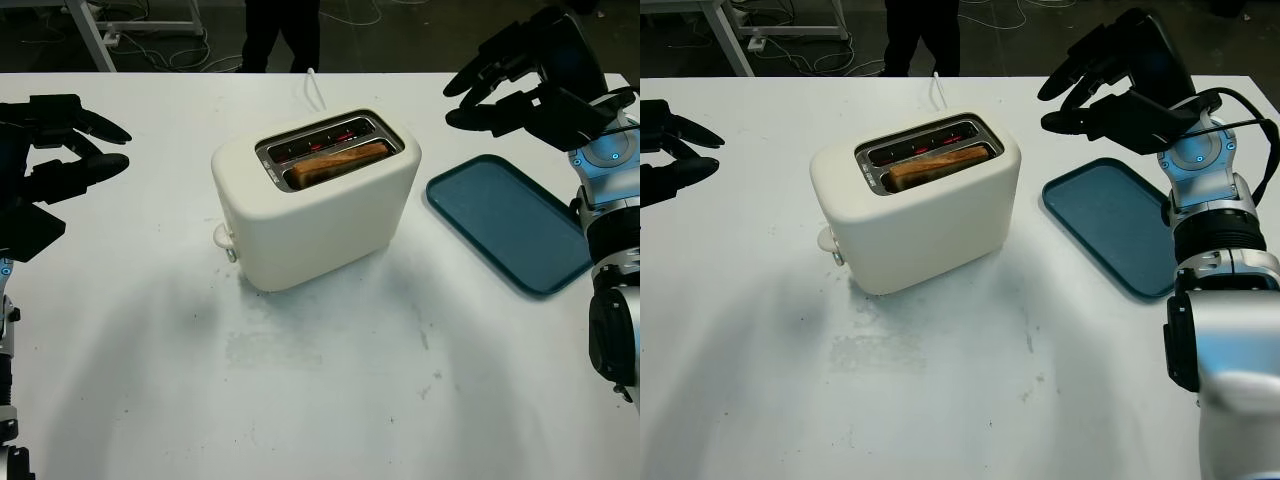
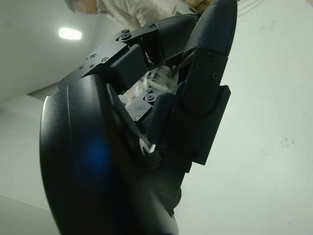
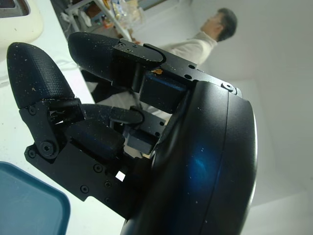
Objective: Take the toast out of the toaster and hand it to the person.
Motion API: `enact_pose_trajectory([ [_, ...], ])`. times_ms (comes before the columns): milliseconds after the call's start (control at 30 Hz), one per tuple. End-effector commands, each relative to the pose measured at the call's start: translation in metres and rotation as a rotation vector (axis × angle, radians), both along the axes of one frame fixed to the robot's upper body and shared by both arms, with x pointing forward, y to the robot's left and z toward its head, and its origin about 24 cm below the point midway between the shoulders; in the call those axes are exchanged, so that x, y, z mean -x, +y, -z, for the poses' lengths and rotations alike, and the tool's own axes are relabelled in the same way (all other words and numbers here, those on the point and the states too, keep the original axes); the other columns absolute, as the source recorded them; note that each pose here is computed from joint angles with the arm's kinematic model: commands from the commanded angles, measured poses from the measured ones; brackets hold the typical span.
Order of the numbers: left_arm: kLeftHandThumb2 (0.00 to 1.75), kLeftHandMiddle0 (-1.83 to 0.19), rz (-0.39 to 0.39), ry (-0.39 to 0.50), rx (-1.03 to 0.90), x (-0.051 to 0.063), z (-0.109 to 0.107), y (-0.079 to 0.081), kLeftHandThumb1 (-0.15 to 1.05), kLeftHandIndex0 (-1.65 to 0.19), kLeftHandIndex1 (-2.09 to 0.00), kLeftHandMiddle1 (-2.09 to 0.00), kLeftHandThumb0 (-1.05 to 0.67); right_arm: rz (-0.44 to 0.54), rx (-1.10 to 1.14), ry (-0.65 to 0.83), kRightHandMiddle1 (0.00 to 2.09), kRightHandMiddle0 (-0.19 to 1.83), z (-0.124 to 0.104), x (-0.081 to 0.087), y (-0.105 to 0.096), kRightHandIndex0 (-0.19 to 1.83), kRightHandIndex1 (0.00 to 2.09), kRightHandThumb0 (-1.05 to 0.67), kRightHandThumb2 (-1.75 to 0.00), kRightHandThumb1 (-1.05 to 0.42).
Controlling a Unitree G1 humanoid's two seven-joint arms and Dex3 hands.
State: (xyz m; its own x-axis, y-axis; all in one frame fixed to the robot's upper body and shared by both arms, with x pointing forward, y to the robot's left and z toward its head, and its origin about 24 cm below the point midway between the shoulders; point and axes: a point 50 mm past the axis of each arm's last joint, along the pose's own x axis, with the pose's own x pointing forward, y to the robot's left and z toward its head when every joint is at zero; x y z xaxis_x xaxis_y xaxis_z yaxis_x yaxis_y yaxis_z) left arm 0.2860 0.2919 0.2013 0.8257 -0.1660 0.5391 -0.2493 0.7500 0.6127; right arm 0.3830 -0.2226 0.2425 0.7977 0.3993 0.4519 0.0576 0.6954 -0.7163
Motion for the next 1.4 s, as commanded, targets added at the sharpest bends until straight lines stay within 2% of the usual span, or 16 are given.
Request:
enact_pose_trajectory([
  [0,0.00,-1.05,-0.003,-0.018,0.000,0.0004,-0.0051,0.0003,0.90,-0.96,-0.74,-1.02,-0.81,-0.010,-0.020,-0.001,0.18,1.56,-0.0028,-0.0001,0.0009,1.57,0.34,-0.91,-0.80,-0.13],
  [133,0.00,-1.04,-0.001,-0.022,0.004,0.0001,-0.0053,0.0002,0.90,-0.95,-0.76,-1.02,-0.81,-0.015,-0.027,0.007,0.16,1.57,-0.0035,-0.0003,0.0009,1.57,0.34,-0.92,-0.84,-0.12],
  [267,0.00,-1.05,-0.003,-0.027,-0.002,0.0000,-0.0058,-0.0002,0.90,-0.94,-0.77,-1.05,-0.80,-0.025,-0.037,0.017,0.11,1.57,-0.0032,-0.0002,0.0002,1.57,0.32,-0.87,-1.05,-0.02],
  [367,0.00,-1.04,-0.004,-0.026,-0.006,0.0001,-0.0059,-0.0001,0.90,-0.94,-0.79,-1.05,-0.81,-0.037,-0.054,0.017,0.10,1.57,-0.0021,0.0002,-0.0004,1.57,0.31,-0.83,-1.10,0.00],
  [767,0.00,-1.03,-0.004,-0.023,0.003,0.0007,-0.0044,0.0007,0.90,-0.93,-0.79,-1.02,-0.81,-0.045,-0.056,0.022,0.09,1.57,-0.0008,0.0008,-0.0014,1.57,0.35,-0.77,-1.08,-0.02],
  [1033,0.00,-1.04,0.000,-0.025,0.006,0.0009,-0.0038,0.0012,0.90,-0.94,-0.78,-1.02,-0.81,-0.063,-0.062,0.021,0.14,1.57,-0.0015,0.0014,-0.0014,1.57,0.31,-0.79,-0.98,-0.09],
  [1367,0.00,-1.04,0.000,-0.026,0.005,0.0012,-0.0035,0.0013,0.90,-0.95,-0.77,-1.01,-0.80,-0.046,-0.039,0.013,0.15,1.57,-0.0026,0.0015,-0.0007,1.57,0.31,-0.82,-1.05,-0.03],
])
